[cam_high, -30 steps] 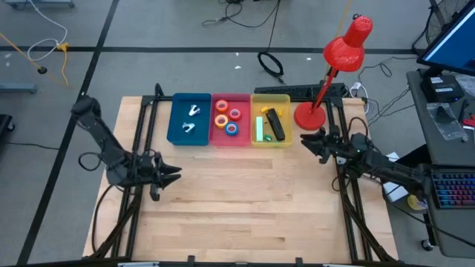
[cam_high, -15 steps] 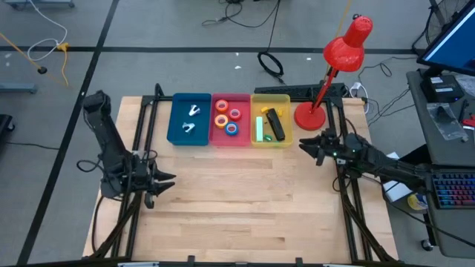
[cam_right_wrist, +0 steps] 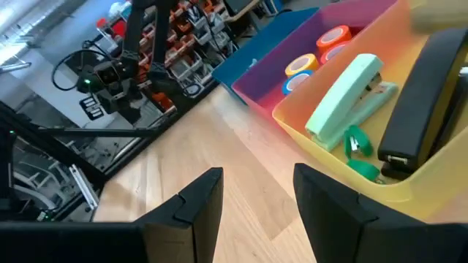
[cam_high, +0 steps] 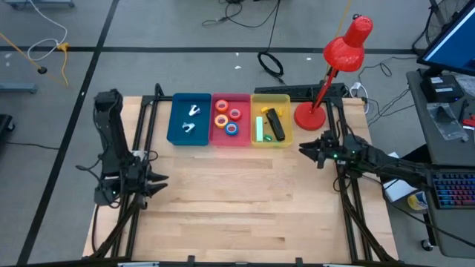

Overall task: Pick and place Stapler, Stapler remover, tape
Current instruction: Return to Home Position

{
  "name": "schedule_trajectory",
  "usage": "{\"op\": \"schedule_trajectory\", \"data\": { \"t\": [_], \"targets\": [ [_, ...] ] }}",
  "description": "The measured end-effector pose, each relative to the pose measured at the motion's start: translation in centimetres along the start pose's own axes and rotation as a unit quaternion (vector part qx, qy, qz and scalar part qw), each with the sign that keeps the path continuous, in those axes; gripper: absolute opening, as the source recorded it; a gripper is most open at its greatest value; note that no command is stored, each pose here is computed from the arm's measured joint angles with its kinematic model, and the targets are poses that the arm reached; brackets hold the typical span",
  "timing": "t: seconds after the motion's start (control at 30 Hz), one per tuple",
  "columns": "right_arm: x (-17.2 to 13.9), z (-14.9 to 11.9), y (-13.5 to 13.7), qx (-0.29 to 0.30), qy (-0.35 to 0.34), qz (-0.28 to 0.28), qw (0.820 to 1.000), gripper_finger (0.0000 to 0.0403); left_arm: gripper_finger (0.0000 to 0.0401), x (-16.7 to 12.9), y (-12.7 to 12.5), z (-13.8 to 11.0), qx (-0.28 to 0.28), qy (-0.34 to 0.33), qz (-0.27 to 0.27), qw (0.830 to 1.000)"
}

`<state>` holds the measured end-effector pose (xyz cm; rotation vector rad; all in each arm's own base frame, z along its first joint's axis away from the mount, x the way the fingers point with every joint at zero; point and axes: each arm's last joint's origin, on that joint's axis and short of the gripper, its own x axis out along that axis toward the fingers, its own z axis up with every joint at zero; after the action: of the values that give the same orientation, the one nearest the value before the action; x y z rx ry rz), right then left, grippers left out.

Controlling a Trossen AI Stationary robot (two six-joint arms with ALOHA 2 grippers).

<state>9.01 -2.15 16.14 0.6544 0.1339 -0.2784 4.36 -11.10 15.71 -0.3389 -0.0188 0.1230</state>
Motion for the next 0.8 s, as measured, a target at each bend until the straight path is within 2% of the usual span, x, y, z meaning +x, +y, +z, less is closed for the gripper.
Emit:
{"op": "schedule_trajectory", "data": {
  "t": [0.1,0.3,0.5,0.63,0.73,0.8],
  "targets": [
    [0.0,0.0,0.0,-0.002,-0.003,-0.003,1.0,0.0162,0.0131,-0.4,0.0,-0.3,0.002,0.005,-0.015,1.0],
    [0.0,-0.4,-0.6,-0.014,-0.002,-0.058,0.998,0.016,0.0131,-0.9,0.1,-0.6,0.018,0.012,-0.037,0.999],
    [0.0,-0.5,-0.7,-0.035,0.004,-0.061,0.998,0.0161,0.0131,-0.9,0.4,-0.8,0.038,0.01,-0.036,0.999],
    [0.0,-0.6,-0.7,-0.034,0.013,-0.057,0.998,0.016,0.0131,-0.2,0.2,-0.5,-0.017,0.002,-0.007,1.0],
    [0.0,-0.7,-0.6,-0.039,0.028,-0.036,0.998,0.016,0.0131,1.1,-0.1,0.4,-0.078,-0.021,0.044,0.996],
    [0.0,-0.7,-0.5,-0.045,0.034,-0.026,0.998,0.0162,0.0131,2.3,-0.2,1.1,-0.077,-0.026,0.069,0.994]
  ]
}}
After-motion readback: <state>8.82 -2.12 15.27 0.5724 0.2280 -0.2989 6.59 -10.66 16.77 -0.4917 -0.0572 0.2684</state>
